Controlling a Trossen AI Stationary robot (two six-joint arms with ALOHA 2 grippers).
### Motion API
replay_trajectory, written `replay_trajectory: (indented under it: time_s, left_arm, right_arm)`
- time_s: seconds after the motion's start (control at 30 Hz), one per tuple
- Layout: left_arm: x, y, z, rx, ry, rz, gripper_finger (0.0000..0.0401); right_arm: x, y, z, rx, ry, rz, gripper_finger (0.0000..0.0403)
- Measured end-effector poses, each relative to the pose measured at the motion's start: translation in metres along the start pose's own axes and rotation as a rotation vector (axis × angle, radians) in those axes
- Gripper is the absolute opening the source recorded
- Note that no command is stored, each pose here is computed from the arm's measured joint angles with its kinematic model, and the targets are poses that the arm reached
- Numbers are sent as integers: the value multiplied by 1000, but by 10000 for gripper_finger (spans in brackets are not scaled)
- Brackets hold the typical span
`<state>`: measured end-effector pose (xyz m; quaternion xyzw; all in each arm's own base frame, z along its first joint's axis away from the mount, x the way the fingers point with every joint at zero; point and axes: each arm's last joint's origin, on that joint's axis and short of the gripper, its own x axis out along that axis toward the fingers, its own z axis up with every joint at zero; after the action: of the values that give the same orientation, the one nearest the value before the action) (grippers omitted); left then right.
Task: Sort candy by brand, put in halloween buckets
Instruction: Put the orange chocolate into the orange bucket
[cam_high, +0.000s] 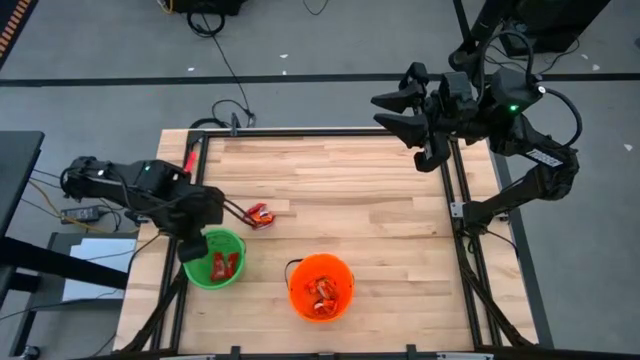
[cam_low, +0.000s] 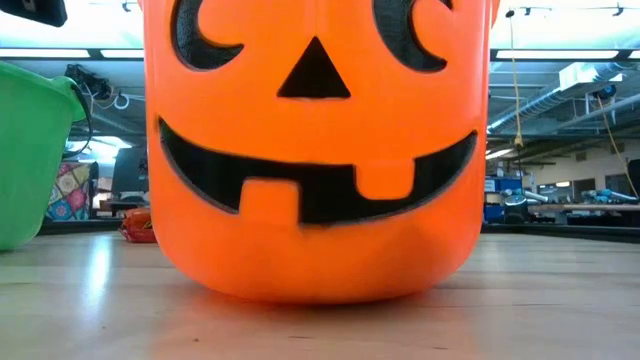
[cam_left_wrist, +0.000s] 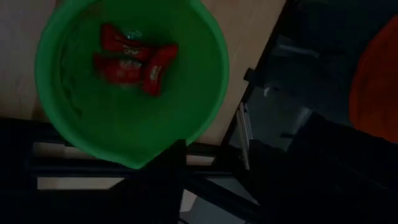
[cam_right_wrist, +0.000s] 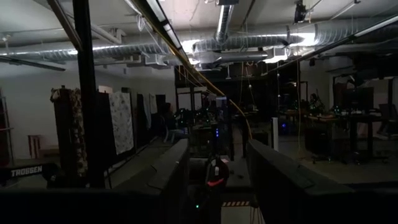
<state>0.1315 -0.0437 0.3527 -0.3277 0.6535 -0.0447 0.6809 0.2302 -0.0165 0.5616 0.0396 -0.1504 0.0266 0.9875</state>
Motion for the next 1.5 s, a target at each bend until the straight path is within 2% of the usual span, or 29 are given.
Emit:
replay_trajectory:
  time_s: [0.2, 0.33, 0.43, 0.63, 0.83, 0.93, 1.13, 1.37, 1.5]
  left_arm:
    - [-5, -2, 2, 50, -87, 41, 216]
    - [-14, -7, 9, 124, -264, 115, 218]
    - [-30, -13, 16, 161, -464, 150, 218]
    - [-82, -30, 17, 194, -846, 146, 218]
    - [-146, -46, -7, 251, -1209, 98, 218]
    - [-171, -51, -21, 279, -1337, 65, 218]
    - [-192, -53, -36, 329, -1435, 52, 218]
    - [-187, -50, -35, 328, -1390, 92, 218]
    - [-181, -50, -30, 323, -1335, 134, 218]
  right_arm:
    - [0, -1, -3, 4, 34, -13, 170]
    - [3, -4, -15, 26, 71, -77, 170]
    - [9, -9, -30, 68, 113, -109, 170]
    - [32, -23, -61, 195, 180, -118, 170]
    - [67, -39, -106, 324, 286, -39, 170]
    - [86, -49, -130, 386, 312, 15, 170]
    - [121, -71, -182, 517, 339, 149, 170]
    - [141, -85, -243, 642, 468, 224, 170]
    - [144, -86, -249, 646, 463, 247, 170]
